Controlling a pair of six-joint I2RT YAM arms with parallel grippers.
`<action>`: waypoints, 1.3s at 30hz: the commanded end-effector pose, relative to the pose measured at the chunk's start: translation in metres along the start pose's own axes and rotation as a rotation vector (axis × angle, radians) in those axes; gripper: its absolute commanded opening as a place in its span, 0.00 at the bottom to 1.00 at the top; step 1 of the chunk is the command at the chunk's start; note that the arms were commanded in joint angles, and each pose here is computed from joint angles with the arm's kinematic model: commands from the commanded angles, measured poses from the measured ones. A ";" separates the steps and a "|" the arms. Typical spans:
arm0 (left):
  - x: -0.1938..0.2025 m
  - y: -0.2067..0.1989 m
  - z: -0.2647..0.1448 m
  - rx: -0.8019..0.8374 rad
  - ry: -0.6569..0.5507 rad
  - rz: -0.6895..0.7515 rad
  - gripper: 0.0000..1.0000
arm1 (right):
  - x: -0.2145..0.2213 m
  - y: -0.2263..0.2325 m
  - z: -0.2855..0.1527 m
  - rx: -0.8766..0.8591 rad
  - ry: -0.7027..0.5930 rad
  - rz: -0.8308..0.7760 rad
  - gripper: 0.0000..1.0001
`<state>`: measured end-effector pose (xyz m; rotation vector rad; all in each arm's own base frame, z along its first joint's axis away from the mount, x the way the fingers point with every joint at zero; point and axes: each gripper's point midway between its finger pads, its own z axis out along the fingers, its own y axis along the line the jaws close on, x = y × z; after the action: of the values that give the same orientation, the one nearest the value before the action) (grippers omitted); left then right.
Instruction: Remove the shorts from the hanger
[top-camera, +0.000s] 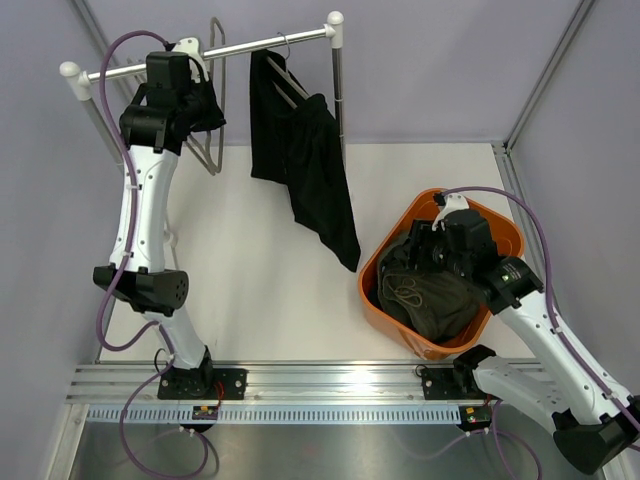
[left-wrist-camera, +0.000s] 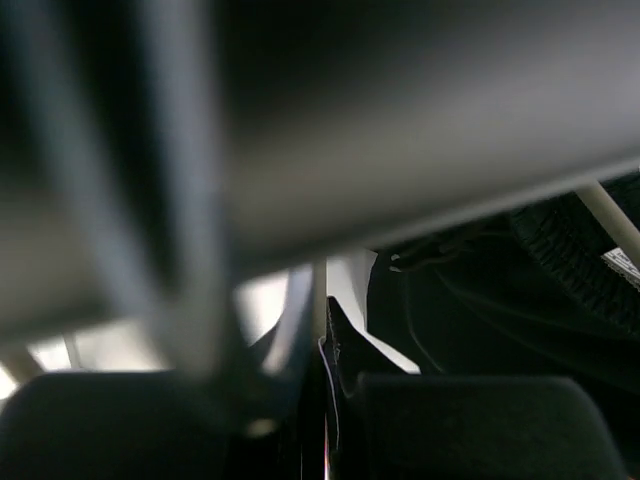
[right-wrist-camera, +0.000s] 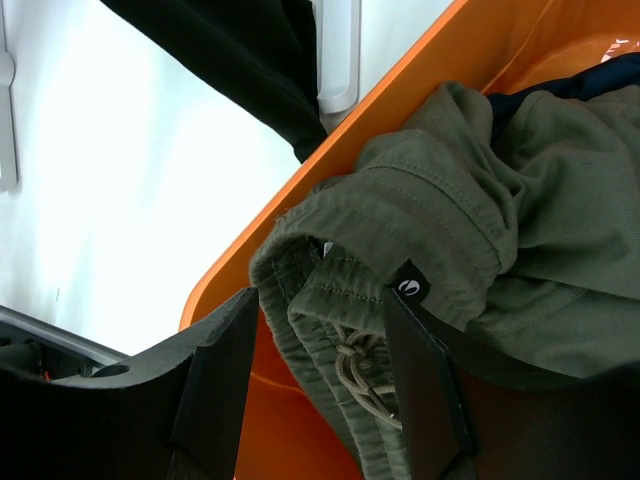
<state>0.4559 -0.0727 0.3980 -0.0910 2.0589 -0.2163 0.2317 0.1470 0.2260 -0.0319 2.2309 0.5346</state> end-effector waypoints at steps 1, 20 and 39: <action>0.001 0.002 0.005 0.008 -0.003 0.008 0.00 | -0.006 0.009 0.000 -0.047 -0.013 -0.016 0.61; 0.031 0.027 -0.001 -0.103 0.040 0.005 0.03 | 0.004 0.009 0.009 -0.058 0.013 -0.002 0.61; 0.003 0.020 -0.049 -0.102 -0.082 0.024 0.25 | 0.008 0.008 0.009 -0.063 0.015 0.006 0.61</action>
<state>0.4255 -0.0511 0.3895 -0.1353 2.0496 -0.1040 0.2293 0.1541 0.2102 -0.0533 2.2626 0.5697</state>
